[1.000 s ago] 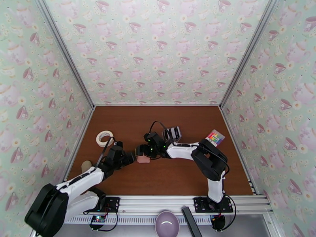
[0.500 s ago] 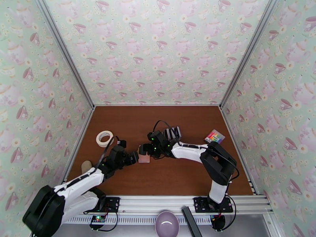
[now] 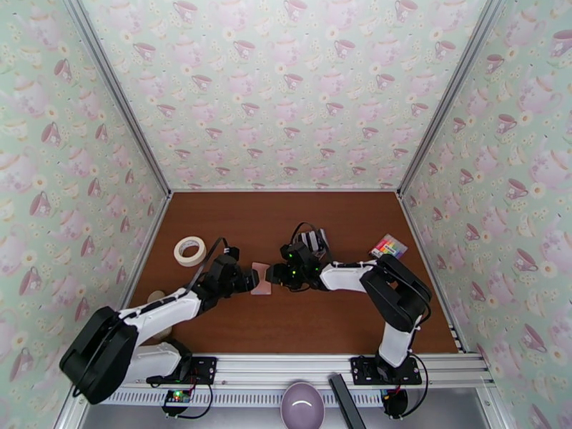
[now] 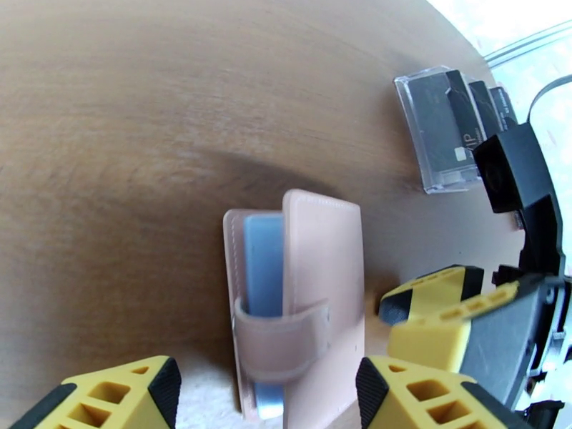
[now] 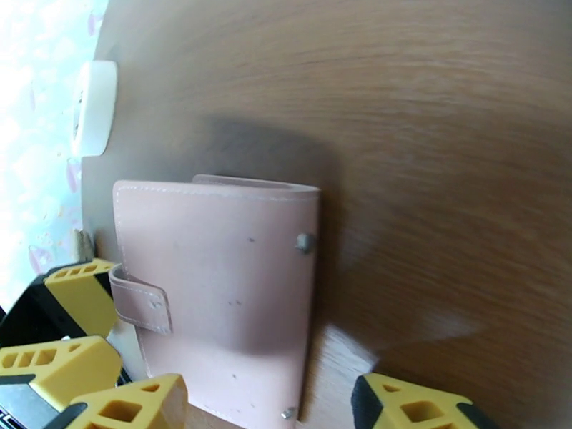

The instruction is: Put the credit cards into the card holder

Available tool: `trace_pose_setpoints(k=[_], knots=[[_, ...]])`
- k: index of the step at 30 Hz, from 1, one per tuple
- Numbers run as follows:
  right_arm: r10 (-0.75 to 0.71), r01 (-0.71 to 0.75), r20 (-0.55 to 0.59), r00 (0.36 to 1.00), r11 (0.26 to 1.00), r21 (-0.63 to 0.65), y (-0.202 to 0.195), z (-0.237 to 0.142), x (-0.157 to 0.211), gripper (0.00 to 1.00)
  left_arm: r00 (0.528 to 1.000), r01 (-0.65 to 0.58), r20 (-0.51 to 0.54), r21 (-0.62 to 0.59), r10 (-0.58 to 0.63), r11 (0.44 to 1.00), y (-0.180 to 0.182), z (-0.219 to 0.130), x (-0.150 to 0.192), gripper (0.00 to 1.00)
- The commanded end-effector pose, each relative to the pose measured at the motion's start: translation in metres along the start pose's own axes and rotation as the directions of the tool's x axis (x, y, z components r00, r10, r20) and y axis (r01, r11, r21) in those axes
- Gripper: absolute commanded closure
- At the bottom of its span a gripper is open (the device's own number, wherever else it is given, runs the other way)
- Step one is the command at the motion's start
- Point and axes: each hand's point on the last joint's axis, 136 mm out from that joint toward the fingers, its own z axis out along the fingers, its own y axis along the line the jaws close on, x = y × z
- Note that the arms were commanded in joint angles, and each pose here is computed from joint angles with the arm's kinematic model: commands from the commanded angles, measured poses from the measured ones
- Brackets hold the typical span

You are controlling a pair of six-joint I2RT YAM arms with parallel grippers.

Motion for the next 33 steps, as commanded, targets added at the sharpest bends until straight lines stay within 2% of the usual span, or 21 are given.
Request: trace_pose_setpoints(k=[1,3,10,17,22,26,29,33], knots=[[0.007,-0.007,-0.025,1.000,1.000,-0.029,-0.002,0.010,0.007,0.37,0.997,-0.034,-0.078,-0.082,0.028,0.996,0.012,0.011,0.013,0.38],[0.007,-0.007,-0.021,1.000,1.000,-0.017,-0.003,0.010,0.006,0.38,0.994,-0.035,-0.103,-0.107,0.024,0.994,0.016,0.016,0.019,0.45],[0.005,-0.006,-0.039,0.999,1.000,-0.001,-0.004,0.015,0.007,0.42,0.992,-0.014,-0.127,-0.165,-0.007,0.986,0.029,0.023,0.029,0.60],[-0.013,0.011,-0.060,0.998,0.999,-0.033,0.010,0.027,0.008,0.48,0.993,0.005,-0.119,-0.149,-0.023,0.989,0.026,0.025,0.029,0.60],[-0.006,0.002,-0.052,0.999,0.997,-0.075,0.017,0.026,0.006,0.62,0.992,0.010,-0.124,-0.146,-0.028,0.989,0.027,0.025,0.032,0.60],[0.000,-0.006,-0.051,0.999,0.992,-0.127,0.026,0.025,0.007,0.84,0.992,0.021,-0.123,-0.136,-0.038,0.990,0.026,0.025,0.033,0.59],[-0.019,0.014,-0.035,0.999,0.990,-0.141,0.033,0.016,0.005,0.99,0.994,0.028,-0.105,-0.136,-0.043,0.990,0.025,0.019,0.028,0.54],[-0.087,0.087,0.012,0.996,0.991,-0.099,0.048,-0.012,-0.004,1.00,0.998,0.033,-0.057,-0.138,-0.041,0.990,0.025,0.002,0.015,0.49]])
